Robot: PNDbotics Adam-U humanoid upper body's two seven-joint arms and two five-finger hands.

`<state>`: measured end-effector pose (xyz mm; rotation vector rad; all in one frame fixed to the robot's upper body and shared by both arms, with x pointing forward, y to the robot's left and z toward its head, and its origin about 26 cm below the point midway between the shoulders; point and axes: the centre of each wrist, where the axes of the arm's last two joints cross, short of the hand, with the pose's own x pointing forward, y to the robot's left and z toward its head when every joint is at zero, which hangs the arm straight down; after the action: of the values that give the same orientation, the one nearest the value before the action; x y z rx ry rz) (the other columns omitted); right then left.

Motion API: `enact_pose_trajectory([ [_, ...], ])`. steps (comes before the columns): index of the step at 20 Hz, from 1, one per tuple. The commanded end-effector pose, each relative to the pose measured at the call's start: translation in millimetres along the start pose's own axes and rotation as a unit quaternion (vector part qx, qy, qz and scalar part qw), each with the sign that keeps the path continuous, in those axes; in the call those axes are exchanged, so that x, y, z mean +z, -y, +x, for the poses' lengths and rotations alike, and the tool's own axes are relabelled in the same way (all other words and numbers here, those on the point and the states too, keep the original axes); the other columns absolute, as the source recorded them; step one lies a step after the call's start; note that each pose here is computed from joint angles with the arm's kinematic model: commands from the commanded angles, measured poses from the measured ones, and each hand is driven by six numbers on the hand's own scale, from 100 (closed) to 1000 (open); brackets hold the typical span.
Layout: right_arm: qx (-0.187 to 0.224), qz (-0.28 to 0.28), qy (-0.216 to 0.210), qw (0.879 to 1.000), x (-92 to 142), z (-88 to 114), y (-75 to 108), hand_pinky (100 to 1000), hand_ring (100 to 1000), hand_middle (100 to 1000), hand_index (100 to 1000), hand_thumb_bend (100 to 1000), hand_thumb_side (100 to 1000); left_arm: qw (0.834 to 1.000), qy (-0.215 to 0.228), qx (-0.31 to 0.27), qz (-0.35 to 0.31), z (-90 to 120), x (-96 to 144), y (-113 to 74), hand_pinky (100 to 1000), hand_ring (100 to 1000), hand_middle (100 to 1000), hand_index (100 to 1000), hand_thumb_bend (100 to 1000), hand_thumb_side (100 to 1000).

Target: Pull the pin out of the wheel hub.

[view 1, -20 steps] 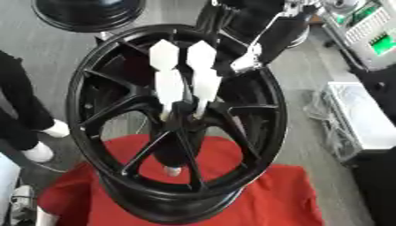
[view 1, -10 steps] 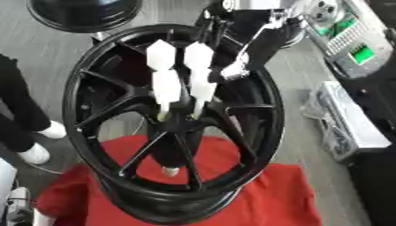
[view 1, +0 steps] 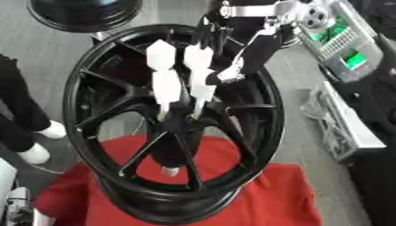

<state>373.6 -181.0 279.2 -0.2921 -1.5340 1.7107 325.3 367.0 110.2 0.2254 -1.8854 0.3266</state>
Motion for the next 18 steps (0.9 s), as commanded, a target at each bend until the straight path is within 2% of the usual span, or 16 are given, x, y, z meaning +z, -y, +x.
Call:
enact_pose_trajectory([
  [1,0.008,-0.005,-0.012,1.000,2.7,-2.2,4.2,713,573,617,764,451,269,1.000,0.017,-0.008,-0.006,11.5,-6.3,-0.9,775,821,740,817,184,831],
  [18,0.001,-0.003,-0.026,1.000,-2.3,-9.1,-6.3,685,556,589,736,438,246,1.000,0.015,-0.012,-0.009,10.5,-6.3,0.0,774,821,735,807,182,831],
])
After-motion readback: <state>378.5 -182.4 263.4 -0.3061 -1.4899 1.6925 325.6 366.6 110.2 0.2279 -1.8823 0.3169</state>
